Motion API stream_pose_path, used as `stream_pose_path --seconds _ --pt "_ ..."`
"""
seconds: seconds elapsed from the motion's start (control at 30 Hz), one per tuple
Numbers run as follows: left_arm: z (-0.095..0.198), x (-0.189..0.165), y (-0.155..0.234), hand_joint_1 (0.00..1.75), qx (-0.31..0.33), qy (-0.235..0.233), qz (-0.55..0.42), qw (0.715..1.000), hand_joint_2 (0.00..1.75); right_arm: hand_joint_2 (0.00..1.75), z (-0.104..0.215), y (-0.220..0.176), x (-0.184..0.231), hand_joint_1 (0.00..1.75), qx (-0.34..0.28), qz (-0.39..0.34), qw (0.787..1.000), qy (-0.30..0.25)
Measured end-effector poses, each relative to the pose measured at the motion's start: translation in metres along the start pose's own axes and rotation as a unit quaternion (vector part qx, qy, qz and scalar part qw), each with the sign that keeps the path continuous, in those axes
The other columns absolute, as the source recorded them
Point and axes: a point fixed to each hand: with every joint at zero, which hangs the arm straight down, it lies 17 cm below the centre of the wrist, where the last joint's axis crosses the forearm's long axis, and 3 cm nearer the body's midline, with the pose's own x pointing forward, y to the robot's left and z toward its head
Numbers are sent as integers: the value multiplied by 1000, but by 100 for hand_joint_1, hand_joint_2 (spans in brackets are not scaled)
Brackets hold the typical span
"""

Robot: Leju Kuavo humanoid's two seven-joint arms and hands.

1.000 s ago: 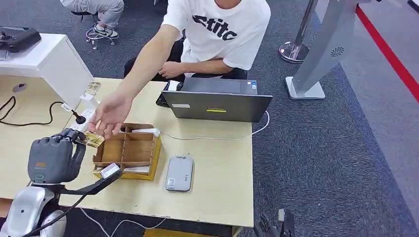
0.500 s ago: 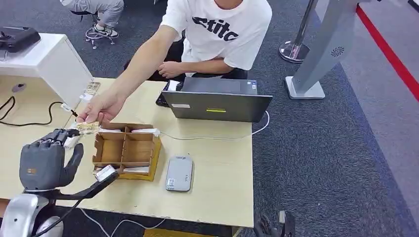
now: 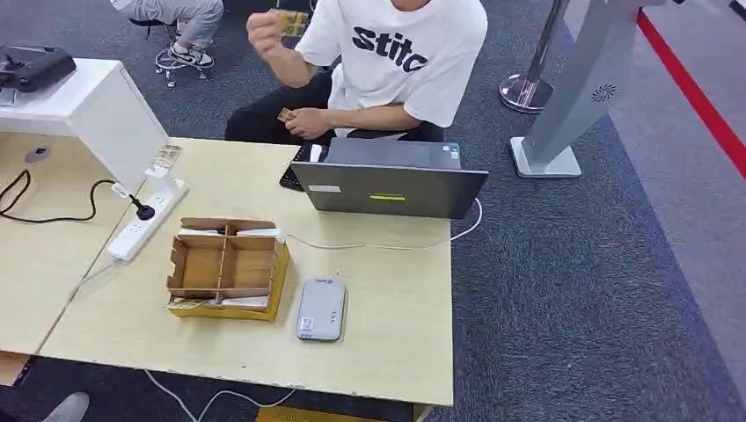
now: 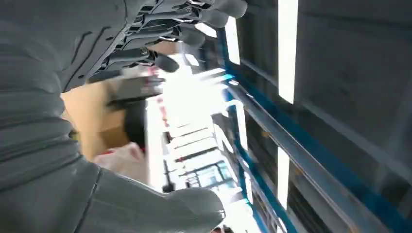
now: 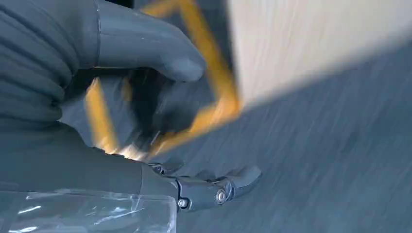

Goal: Pass the card to the sensor for recognition and then transmit it.

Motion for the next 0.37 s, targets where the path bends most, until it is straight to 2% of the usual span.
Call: stream_pose_path --seconds 0.07,0.23,0.27,0.3,0.33,0.37 --pt "2 -19 26 0 30 29 -10 999 175 175 0 -24 -11 0 -28 0 999 16" --pt "6 -34 55 0 55 48 -43 996 175 175 -1 -44 -15 0 -51 -4 998 27" --pt "10 -43 60 0 64 65 -29 995 175 175 -1 -49 -18 0 -62 -1 997 35" --pt "21 -66 66 0 76 103 -2 992 175 175 -1 -56 -24 0 -77 8 996 52" --pt "36 -95 75 175 98 150 38 983 175 175 0 -63 -31 0 -92 21 993 73" --pt "53 -126 92 175 132 197 69 969 175 175 2 -68 -41 0 -102 34 989 99"
